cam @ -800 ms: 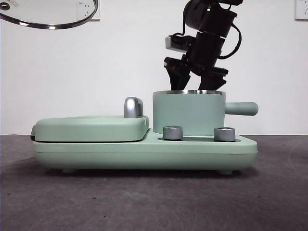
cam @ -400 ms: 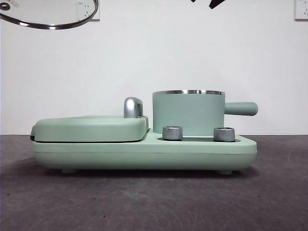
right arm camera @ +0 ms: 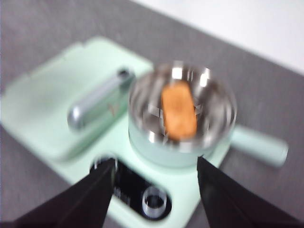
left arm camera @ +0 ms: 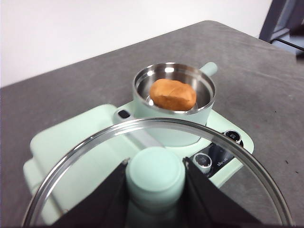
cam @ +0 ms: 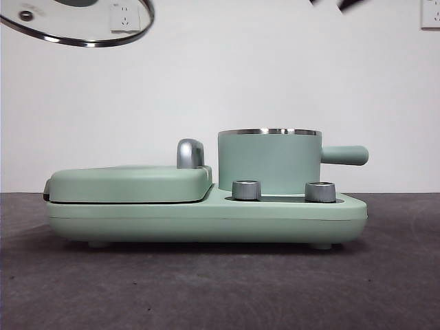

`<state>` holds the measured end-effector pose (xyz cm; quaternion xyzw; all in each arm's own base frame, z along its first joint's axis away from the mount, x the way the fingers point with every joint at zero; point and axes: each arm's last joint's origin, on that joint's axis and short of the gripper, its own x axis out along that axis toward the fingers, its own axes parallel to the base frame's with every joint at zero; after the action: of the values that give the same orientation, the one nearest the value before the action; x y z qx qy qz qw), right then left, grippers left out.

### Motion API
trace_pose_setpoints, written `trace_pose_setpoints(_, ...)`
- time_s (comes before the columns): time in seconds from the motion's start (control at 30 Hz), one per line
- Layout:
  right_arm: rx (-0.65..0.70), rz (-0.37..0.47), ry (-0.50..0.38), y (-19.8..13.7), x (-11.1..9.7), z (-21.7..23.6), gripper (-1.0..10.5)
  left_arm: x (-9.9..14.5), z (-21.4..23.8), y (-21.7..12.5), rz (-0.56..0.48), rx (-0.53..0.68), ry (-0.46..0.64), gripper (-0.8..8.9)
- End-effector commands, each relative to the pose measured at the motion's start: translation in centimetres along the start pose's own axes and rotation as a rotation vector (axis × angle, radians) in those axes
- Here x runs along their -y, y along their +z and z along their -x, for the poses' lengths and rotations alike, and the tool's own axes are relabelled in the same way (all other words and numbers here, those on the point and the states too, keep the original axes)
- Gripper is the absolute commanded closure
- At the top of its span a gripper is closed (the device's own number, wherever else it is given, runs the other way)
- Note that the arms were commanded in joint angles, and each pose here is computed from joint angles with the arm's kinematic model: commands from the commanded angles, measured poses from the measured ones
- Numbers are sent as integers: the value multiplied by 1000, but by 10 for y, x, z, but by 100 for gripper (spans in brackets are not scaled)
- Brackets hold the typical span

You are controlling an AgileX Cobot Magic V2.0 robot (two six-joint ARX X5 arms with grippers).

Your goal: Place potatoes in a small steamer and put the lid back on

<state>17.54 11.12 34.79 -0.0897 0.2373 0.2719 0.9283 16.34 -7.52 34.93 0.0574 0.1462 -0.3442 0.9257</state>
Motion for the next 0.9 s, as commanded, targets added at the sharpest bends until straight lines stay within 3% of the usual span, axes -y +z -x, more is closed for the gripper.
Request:
trace_pose_setpoints(0.03,5,-29,-7,-21,-6,3,680,1,-9,10,-64,61,-22,800)
trace_pose_setpoints(0.4,51,-105,-24,-85,-17,19,680,4,-79,18,-142,163,-104,801)
trace_pose_setpoints(0.9,34,-113,-41,-110,-16,38,680,0,-205,51,-167,198,-221,800)
